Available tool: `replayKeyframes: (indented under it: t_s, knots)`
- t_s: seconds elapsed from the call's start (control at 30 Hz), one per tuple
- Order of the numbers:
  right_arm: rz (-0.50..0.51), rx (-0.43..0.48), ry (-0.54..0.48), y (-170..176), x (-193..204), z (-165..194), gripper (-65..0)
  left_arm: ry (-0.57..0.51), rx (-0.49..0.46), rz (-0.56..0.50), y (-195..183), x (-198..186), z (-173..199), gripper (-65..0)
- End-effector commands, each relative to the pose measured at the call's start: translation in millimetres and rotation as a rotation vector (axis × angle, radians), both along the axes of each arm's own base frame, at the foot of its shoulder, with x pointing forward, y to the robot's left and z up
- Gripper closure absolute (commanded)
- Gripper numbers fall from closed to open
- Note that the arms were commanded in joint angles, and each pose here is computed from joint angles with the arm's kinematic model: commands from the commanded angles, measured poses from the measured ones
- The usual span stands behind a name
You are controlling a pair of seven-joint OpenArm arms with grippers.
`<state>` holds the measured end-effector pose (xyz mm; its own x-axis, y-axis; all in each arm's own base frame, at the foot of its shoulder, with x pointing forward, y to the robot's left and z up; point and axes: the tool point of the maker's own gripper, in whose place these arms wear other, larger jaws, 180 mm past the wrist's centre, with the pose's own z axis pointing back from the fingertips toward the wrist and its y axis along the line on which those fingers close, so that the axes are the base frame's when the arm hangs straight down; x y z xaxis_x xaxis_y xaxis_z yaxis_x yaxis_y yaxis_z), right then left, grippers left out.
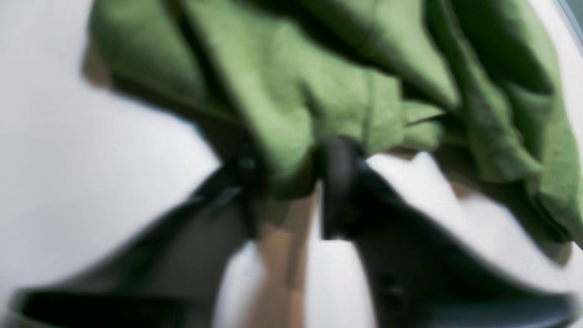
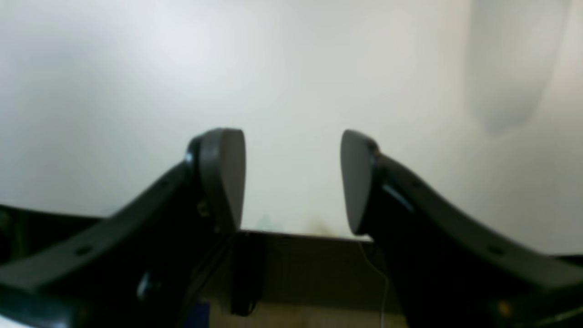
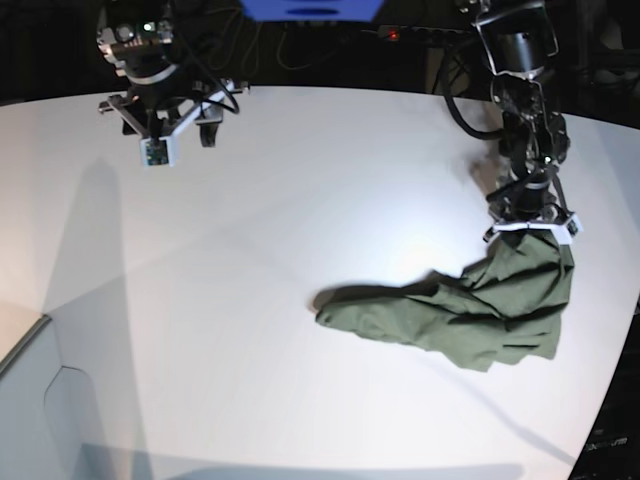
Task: Layout the t-shirt on the table in an organized manner, then fold the t-shirt properly
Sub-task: 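Lower the left gripper onto the green t-shirt heap and grasp it, then lift the shirt with the left gripper and drag it across the table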
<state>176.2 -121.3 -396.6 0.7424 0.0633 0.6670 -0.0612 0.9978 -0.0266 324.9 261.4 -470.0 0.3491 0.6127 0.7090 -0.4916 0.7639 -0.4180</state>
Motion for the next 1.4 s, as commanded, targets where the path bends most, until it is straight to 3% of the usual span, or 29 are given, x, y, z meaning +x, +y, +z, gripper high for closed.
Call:
replayKeyframes:
  t_s: [0.0,0.03,0.17,0.5,0.77,1.17,1.37]
  knots:
    - [0.005,0.0,-0.033,0,4,7,-33.6,-0.004,0.001,-0.009,0,5,5,-4.1]
    - [0.005,0.0,-0.033,0,4,7,-33.6,-0.004,0.002,-0.01,0,4,5,0.0]
    - [0.005,-0.001,-0.033,0,4,7,-33.6,-0.061,0.039,-0.013,4,3,28,0.0]
    - [0.016,-0.016,-0.044,-4,9,9,-33.6,-0.47,0.256,-0.098,-12,15,204,0.0]
    - [0.016,-0.019,-0.044,-5,9,9,-33.6,-0.685,0.335,-0.178,-36,35,290,0.0]
    - [0.009,-0.016,-0.042,-5,9,9,-33.6,-0.965,0.357,-0.28,-79,98,400,0.0]
    - [0.005,-0.016,-0.038,-6,6,8,-33.6,-1.089,0.35,-0.376,-124,105,446,0.0]
